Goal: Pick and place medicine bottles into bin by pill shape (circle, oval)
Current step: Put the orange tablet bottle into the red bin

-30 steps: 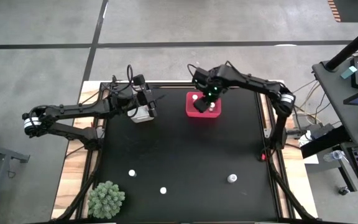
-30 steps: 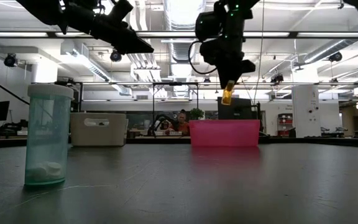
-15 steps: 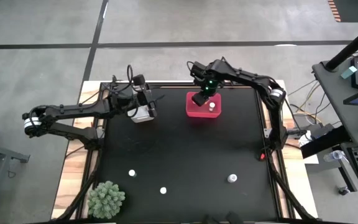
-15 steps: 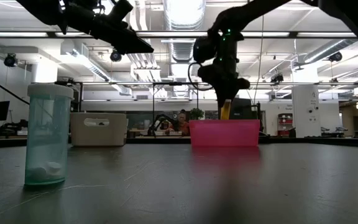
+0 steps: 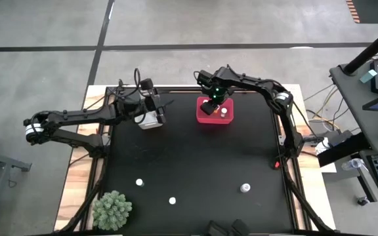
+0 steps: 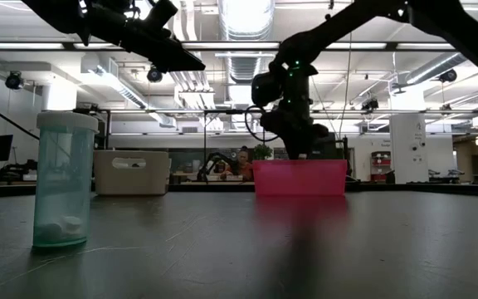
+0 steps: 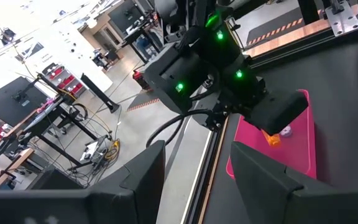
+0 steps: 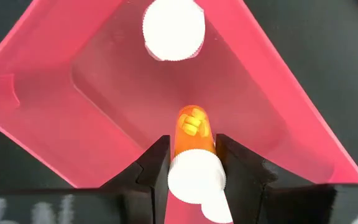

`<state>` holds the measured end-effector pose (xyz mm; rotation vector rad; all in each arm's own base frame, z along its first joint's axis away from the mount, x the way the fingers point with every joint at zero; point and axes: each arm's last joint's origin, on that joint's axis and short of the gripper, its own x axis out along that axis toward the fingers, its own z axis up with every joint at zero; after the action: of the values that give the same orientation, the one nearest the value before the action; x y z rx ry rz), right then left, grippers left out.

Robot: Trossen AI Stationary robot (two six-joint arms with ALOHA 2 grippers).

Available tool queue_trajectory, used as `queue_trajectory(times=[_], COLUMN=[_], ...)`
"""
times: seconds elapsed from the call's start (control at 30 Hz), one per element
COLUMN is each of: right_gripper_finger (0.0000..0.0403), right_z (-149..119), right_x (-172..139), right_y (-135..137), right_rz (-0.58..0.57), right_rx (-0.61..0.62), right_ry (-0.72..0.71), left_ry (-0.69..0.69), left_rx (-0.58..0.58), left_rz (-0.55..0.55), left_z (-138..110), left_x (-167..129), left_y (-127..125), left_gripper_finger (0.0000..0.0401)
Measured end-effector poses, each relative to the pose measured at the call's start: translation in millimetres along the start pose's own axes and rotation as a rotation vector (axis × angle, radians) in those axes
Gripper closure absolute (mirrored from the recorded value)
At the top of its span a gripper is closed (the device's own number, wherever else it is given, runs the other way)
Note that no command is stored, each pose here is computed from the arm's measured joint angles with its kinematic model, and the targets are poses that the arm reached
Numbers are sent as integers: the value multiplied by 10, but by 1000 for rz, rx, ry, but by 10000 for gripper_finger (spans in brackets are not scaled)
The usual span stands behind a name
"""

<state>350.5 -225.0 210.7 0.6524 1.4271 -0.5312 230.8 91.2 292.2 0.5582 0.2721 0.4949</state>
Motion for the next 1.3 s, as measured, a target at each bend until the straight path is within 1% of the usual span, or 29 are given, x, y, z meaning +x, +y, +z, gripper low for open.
queue_trajectory(times=[0.33, 0.57, 1.07, 1.17, 1.3], right_gripper_finger=[291, 291, 291, 281, 254], right_z=[34, 32, 38, 38, 54], right_x=[15, 24, 29, 37, 45], right_y=[27, 102, 172, 181, 183], right_rz=[11, 54, 59, 60, 64], right_rx=[4, 12, 4, 1, 0], right_ry=[-31, -32, -52, -55, -72], left_ry=[-1, -1, -1, -1, -1], left_rx=[0, 0, 1, 1, 1], left_rz=[0, 0, 0, 0, 0], left_z=[0, 1, 1, 1, 0], left_x=[0, 0, 0, 0, 0], left_y=[0, 0, 0, 1, 0], left_gripper_finger=[234, 234, 234, 234, 234])
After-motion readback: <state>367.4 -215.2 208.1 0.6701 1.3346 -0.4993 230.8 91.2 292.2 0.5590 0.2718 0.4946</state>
